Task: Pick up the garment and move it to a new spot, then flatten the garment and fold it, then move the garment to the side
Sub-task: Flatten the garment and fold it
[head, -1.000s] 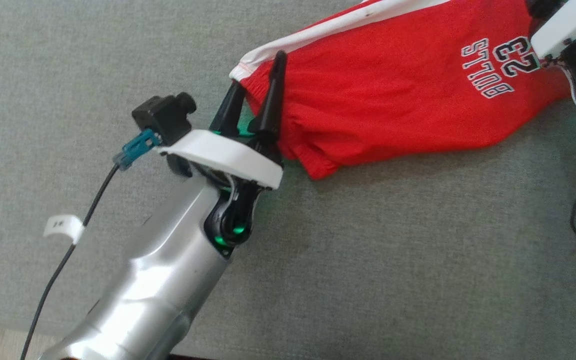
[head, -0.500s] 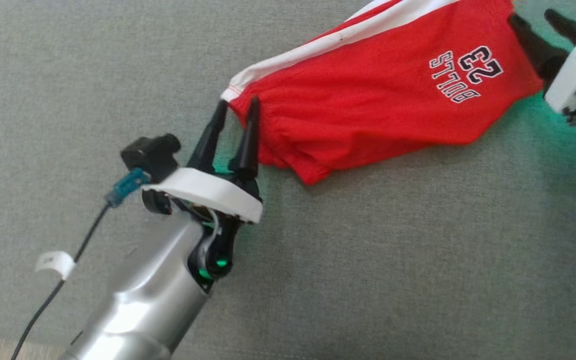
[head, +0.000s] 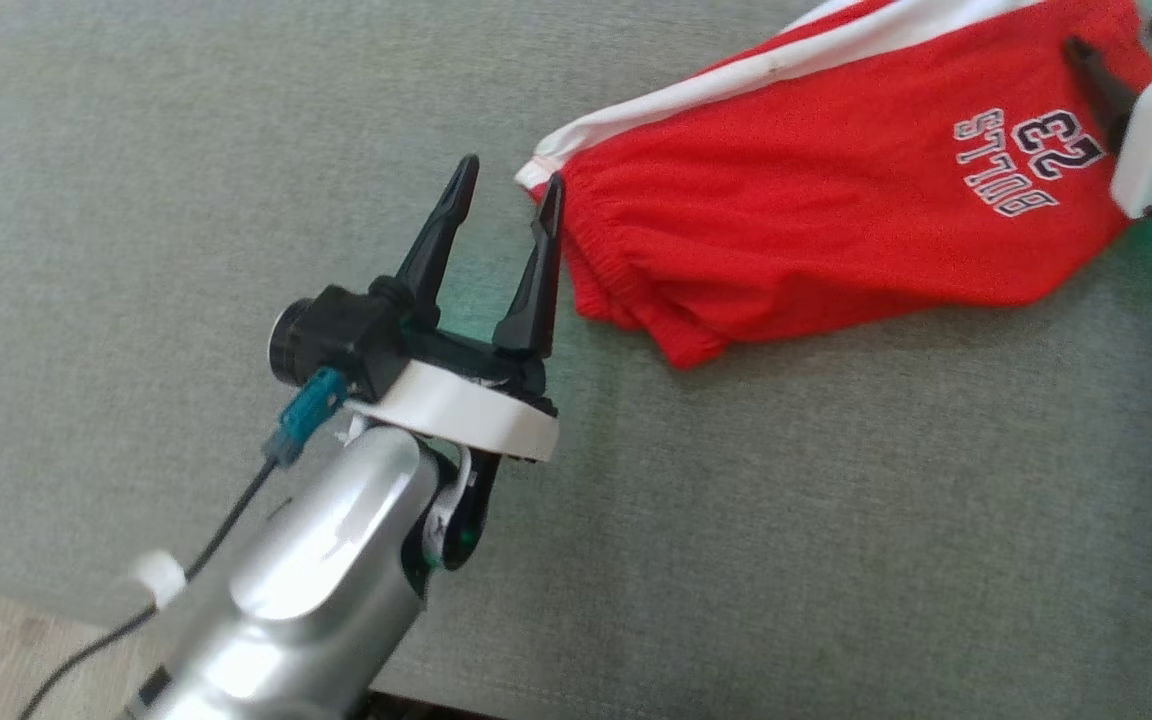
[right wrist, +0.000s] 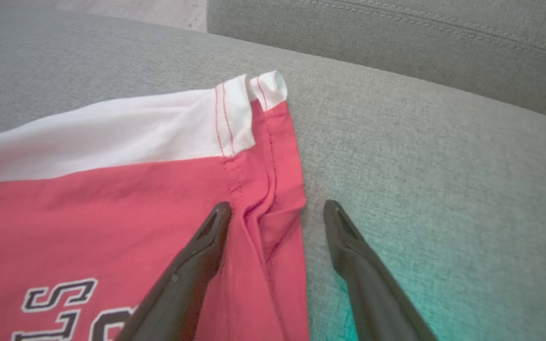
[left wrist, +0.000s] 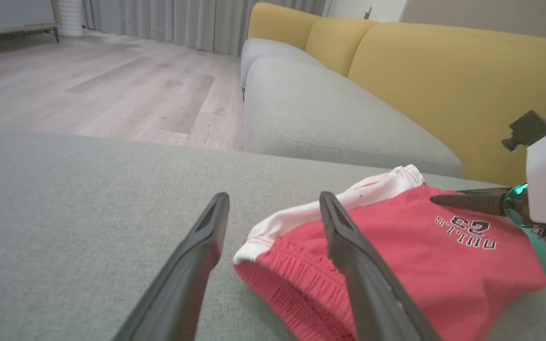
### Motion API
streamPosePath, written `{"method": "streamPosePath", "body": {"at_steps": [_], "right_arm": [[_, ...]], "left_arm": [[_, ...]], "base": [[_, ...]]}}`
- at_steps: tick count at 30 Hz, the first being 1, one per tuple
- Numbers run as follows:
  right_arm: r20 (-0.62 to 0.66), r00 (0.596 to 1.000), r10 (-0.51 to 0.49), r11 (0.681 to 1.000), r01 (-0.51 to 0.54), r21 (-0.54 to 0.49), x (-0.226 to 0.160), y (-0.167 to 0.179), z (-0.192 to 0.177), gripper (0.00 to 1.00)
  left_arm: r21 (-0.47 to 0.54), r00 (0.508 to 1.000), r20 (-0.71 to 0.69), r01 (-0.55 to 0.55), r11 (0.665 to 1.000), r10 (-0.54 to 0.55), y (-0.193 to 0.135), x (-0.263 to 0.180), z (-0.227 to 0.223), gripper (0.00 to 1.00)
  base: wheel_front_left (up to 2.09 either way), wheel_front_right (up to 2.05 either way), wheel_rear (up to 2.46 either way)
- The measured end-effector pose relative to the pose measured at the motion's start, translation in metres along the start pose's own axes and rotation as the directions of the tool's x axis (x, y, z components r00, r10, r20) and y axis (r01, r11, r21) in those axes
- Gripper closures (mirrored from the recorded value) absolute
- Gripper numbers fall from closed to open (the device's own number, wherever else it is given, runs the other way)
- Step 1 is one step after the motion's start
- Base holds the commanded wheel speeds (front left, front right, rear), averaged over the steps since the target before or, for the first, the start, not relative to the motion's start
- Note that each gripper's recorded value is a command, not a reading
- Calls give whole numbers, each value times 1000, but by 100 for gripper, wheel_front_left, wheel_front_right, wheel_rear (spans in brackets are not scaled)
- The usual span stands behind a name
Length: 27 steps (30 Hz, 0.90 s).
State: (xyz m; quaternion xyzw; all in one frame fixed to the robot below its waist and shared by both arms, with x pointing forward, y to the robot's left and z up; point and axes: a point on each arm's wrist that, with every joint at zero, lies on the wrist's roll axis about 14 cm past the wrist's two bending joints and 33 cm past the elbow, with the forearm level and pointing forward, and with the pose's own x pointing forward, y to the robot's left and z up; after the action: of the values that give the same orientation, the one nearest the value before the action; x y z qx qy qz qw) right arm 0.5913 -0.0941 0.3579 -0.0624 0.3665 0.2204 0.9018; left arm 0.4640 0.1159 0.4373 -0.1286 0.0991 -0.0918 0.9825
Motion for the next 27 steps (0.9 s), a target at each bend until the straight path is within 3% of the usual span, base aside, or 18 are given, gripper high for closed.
{"method": "streamPosePath", "body": {"at_steps": [4,5,6,9,13,21,24,27], "right_arm": [[-40,999,-2,998,4,67,7,-1,-1,0],[-43,999,12,996,-8,90,7,4,0,46],[-46,999,26,994,-21,106,6,8,0,100],[-30,997,72,982,-65,179,1,19,2,100],[31,995,97,929,-101,356,-14,20,-5,100],[133,985,-114,839,23,544,-78,-59,-4,100],[187,968,-166,838,39,544,-98,-73,12,100],[218,965,-147,873,23,488,-106,-60,32,100]], "left_arm": [[18,996,82,-27,999,25,0,-9,18,0],[24,995,88,-39,999,37,1,-14,17,0],[33,995,94,-43,999,40,1,-18,17,0],[44,994,96,-51,998,46,2,-28,11,0],[69,994,110,-38,997,30,0,-36,11,0],[19,995,92,-36,999,34,-5,-61,-2,0],[9,994,100,-34,999,33,-7,-66,-1,0],[10,994,107,-21,1000,20,-10,-70,1,0]], "base": [[0,0,0],[0,0,0],[0,0,0],[0,0,0],[0,0,0],[0,0,0],[0,0,0],[0,0,0]]}}
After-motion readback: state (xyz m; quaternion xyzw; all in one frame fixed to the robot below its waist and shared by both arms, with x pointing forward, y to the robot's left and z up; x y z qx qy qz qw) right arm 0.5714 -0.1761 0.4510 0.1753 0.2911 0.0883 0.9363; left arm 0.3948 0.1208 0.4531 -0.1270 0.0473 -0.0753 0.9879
